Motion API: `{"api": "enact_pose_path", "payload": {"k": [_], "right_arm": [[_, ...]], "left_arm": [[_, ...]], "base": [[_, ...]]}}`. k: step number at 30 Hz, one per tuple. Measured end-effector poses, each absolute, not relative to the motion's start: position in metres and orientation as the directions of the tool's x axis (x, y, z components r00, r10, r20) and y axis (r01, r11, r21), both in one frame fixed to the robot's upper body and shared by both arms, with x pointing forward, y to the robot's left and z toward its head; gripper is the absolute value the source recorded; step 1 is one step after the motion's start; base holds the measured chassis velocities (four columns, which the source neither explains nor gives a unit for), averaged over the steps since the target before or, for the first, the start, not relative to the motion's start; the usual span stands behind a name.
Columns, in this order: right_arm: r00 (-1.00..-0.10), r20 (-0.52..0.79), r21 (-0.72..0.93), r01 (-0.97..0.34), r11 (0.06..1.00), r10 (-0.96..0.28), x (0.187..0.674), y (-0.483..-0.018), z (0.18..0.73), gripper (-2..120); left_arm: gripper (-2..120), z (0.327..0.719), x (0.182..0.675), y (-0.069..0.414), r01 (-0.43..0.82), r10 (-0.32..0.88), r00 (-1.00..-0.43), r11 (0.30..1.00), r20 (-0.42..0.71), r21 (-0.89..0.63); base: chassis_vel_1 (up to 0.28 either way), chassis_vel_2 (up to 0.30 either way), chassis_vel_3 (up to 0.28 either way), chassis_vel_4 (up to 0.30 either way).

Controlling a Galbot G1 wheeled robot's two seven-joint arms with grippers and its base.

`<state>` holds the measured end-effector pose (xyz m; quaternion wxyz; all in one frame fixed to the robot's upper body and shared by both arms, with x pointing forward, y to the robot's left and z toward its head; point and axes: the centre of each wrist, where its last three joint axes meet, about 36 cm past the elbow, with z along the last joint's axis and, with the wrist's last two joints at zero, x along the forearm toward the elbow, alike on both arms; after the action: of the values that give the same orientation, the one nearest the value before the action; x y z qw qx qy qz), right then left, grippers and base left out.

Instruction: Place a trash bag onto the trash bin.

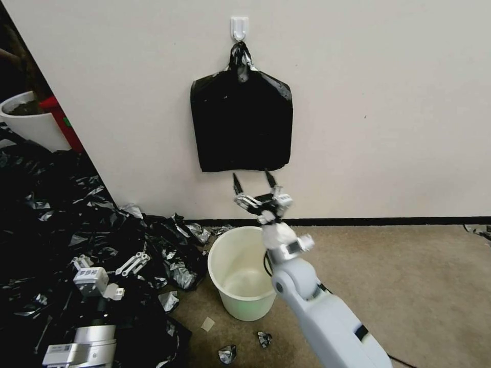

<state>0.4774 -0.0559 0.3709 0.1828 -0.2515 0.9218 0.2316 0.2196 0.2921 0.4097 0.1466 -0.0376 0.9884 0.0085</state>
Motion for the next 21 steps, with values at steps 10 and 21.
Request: {"api": "enact_pose_path", "payload": {"k": [10,21], "right_arm": [[-0.705,-0.622,0.431,-0.672,0.602,-0.342,0.586,0.020,0.494,100],[-0.728,-0.623,0.443,-0.630,0.638,-0.286,0.616,0.004,0.529,100]], "left_arm": [[100,0.413,0.205,0.301,-0.140,-0.128,-0.951,0.990,-0.281,0.022],[100,0.416,0.203,0.302,-0.161,-0.145,-0.946,0.987,-0.288,0.030]], "base": [[0.000,0.000,0.000,0.000],[0.000,0.000,0.000,0.000]]}}
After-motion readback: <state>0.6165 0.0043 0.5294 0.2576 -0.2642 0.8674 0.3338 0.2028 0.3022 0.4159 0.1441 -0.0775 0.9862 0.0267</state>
